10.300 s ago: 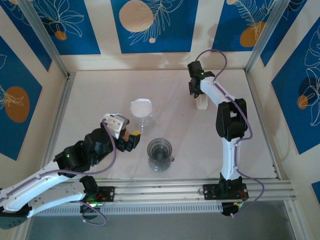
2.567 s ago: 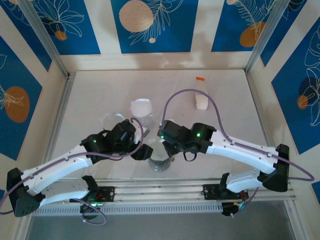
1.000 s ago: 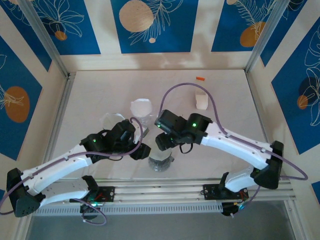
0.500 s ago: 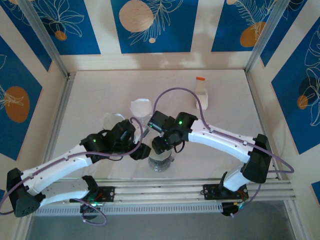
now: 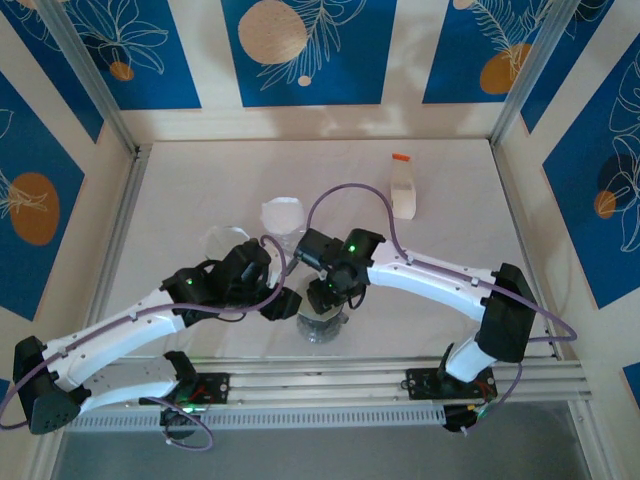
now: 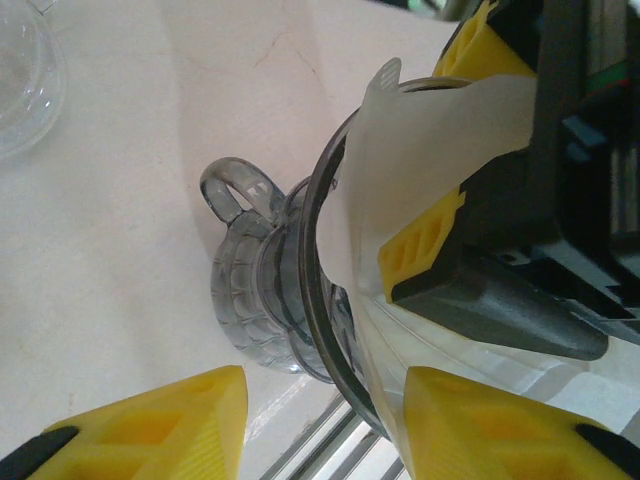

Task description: Place the coffee filter in the dripper

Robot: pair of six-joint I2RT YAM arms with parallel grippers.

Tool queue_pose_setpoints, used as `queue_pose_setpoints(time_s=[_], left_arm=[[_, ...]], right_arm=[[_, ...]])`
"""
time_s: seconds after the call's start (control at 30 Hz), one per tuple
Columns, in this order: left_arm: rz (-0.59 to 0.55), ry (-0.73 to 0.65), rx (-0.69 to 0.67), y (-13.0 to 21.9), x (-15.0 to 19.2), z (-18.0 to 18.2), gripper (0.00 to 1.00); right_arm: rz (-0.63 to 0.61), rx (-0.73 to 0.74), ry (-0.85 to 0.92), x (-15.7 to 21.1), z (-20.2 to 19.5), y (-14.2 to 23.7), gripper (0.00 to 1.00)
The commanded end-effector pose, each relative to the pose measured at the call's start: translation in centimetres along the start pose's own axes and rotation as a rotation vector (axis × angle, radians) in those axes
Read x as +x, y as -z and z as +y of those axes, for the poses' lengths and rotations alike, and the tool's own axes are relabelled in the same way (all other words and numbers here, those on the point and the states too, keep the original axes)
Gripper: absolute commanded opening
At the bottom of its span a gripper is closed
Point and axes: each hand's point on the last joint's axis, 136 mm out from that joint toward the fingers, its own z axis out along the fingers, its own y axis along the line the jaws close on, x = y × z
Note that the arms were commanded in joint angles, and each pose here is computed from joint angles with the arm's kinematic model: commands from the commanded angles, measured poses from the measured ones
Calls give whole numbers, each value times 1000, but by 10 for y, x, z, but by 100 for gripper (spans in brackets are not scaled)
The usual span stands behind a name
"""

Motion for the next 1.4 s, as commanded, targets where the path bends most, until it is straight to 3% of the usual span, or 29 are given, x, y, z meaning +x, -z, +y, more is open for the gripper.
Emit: queue_pose_setpoints(time_s=[0.0, 0.37, 1.03, 1.37], left_arm=[[12, 3, 10, -3, 3, 1, 45], [9, 7, 11, -2, 3, 1, 48], [-127, 10, 49, 21, -15, -7, 72], [-97, 17, 41, 11, -11, -4, 77]], right_arm=[[27, -10, 5, 4, 2, -9, 56], [41, 19, 18, 5, 1, -21, 56], [47, 62, 21, 8, -4, -26, 56], [51, 79, 22, 9, -5, -28, 56]])
